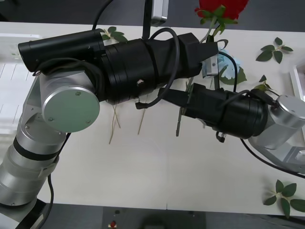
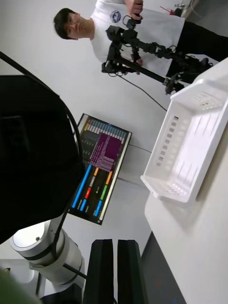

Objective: Put the red flowers into the right box and the blue flowers into the left box

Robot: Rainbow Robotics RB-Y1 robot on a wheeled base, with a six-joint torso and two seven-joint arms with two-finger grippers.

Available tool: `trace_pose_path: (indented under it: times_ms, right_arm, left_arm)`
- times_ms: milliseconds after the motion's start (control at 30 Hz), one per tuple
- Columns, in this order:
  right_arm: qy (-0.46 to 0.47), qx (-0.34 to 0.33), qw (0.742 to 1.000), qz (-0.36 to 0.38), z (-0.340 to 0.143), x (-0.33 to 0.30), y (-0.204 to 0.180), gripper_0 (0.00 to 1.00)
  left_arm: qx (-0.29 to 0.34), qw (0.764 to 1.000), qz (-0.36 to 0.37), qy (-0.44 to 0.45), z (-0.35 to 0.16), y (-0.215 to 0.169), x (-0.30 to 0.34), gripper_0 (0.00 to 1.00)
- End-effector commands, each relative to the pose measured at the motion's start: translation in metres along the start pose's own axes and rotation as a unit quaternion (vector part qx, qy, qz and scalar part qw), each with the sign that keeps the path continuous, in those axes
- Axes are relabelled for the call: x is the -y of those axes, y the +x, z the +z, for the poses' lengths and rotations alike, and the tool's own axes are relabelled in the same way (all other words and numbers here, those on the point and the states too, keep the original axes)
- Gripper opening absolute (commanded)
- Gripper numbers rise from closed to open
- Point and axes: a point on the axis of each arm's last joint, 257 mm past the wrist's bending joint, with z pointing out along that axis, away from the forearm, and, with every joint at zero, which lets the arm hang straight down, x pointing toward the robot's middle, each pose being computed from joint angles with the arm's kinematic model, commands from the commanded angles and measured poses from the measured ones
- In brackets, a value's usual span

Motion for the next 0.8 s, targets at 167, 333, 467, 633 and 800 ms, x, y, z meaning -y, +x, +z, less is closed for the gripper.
trace_pose_path:
  times_ms: [167,333,467,633,800]
  right_arm:
    - [0.054,-0.025,0.997,-0.043,-0.053,0.009,-0.033,0.00]
    - [0.118,-0.035,0.990,-0.074,-0.099,0.022,-0.058,0.00]
    - [0.180,-0.046,0.978,-0.094,-0.143,0.035,-0.080,0.00]
    - [0.276,-0.062,0.951,-0.123,-0.211,0.052,-0.120,0.00]
    - [0.361,-0.066,0.921,-0.132,-0.285,0.068,-0.156,0.00]
  left_arm:
    - [0.009,1.000,0.014,0.025,-0.002,-0.002,0.021,1.00]
    - [0.020,0.999,0.018,0.023,-0.007,-0.013,0.018,1.00]
    - [0.032,0.999,0.022,0.004,-0.025,-0.035,-0.002,1.00]
    - [-0.018,0.990,0.063,-0.123,-0.079,-0.046,-0.084,1.00]
    - [-0.065,0.965,0.061,-0.247,-0.142,-0.055,-0.166,1.00]
